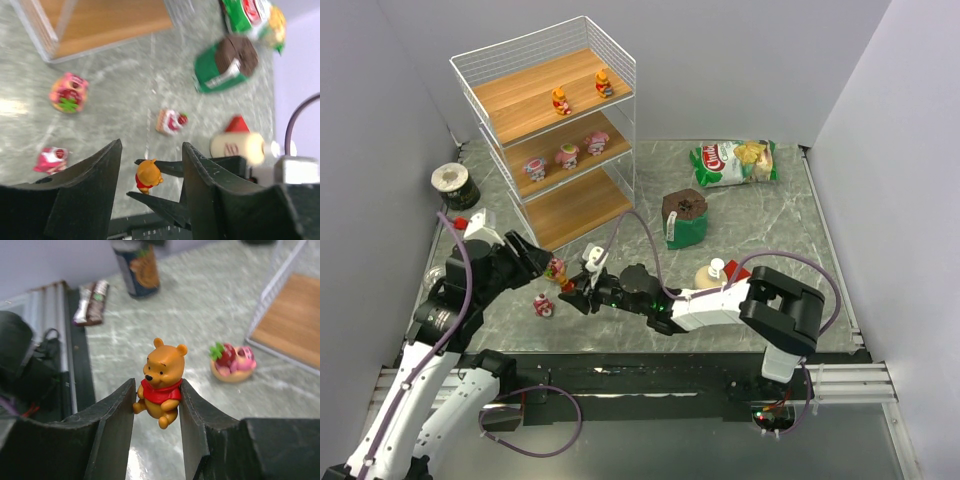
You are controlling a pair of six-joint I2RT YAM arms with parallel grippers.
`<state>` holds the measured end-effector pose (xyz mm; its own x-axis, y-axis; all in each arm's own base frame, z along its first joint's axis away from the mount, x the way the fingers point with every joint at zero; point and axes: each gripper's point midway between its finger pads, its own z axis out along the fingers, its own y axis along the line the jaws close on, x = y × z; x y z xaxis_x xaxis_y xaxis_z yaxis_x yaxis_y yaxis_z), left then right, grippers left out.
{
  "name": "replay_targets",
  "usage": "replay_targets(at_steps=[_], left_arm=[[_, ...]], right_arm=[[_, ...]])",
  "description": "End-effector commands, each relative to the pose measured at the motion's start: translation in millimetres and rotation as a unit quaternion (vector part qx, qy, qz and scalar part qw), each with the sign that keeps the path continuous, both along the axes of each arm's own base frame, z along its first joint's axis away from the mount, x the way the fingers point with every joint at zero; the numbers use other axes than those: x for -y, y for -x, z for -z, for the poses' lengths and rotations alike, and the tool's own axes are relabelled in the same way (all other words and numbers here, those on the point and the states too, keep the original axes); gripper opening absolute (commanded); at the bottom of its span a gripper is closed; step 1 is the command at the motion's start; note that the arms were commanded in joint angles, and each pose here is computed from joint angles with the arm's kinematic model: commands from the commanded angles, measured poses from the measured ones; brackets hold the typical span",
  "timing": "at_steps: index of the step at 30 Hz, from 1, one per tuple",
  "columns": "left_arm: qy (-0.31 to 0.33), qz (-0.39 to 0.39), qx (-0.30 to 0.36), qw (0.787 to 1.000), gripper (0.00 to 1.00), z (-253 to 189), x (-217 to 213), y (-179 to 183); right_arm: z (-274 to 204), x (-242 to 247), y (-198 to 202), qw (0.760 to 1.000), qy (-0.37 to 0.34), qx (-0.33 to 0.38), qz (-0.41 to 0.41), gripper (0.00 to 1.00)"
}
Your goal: Place and organize the plastic toys onto the shelf
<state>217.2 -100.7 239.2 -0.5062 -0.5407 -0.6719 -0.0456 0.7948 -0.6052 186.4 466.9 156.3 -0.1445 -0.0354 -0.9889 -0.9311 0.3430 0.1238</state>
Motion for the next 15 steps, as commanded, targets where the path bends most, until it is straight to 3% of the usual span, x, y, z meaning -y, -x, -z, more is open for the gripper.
replay_targets(at_steps=[1, 5, 10, 15], left_arm=[[0.017, 0.106, 0.014, 0.994, 0.55, -3.8, 31.9, 8.7], [0.02, 0.147, -0.005, 0.989, 0.52, 7.2, 42.7, 16.9], [0.018, 0.155, -0.023, 0.988, 0.36, 17.7, 43.7, 21.2], [0.018, 0.154, -0.014, 0.988, 0.27, 13.0, 43.0, 21.4]], right_arm=[[-81.5, -0.1, 13.9, 0.99, -0.117, 0.071, -0.036, 0.0], [-90.6, 2.1, 15.7, 0.988, -0.126, 0.079, -0.039, 0.0], [-96.3, 5.5, 12.8, 0.987, -0.131, 0.086, -0.029, 0.0], [-97.4, 7.3, 11.1, 0.987, -0.13, 0.09, -0.024, 0.0]])
